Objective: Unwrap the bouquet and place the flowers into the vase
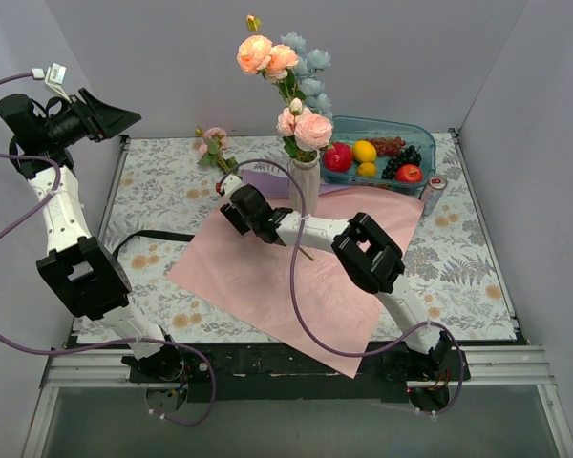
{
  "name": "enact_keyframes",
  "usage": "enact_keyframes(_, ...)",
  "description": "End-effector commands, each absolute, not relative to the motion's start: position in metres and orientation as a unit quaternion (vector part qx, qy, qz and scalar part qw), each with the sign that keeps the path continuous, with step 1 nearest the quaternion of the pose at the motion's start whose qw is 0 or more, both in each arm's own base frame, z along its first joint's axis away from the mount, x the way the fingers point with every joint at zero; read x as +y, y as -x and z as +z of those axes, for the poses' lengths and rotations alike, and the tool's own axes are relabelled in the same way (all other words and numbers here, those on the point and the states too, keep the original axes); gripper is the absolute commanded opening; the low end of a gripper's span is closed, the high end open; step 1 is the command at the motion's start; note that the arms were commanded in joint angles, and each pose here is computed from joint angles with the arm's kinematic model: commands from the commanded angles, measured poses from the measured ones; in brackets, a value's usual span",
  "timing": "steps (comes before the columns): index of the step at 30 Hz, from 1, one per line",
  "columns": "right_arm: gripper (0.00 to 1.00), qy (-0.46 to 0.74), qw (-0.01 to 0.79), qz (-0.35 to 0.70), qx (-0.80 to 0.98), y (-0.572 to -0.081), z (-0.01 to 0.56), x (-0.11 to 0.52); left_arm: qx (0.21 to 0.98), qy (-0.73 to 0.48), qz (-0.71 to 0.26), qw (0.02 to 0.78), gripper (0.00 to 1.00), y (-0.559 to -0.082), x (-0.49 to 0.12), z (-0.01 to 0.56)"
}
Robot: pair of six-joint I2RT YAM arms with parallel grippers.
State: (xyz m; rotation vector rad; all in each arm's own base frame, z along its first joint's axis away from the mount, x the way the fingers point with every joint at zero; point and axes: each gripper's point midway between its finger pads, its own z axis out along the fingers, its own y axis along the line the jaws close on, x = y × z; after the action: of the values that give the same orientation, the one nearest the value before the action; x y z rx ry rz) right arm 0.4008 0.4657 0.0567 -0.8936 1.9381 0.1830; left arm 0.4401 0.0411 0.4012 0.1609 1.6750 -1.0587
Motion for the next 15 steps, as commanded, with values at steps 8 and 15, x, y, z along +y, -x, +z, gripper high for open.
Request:
enact_keyframes(8,0.64,0.282,0.518,0.117,0.799,-0.431,0.079,0.477,0.697,-0.107,-0.433,0.561,0.98,-0.424,0.030,0.418)
enact_keyframes(15,0.68,0.227,0.496,0.143,0.826,-0.437,0.068,0.468,0.698,-0.107,-0.435,0.558,0.98,-0.424,0.030,0.415)
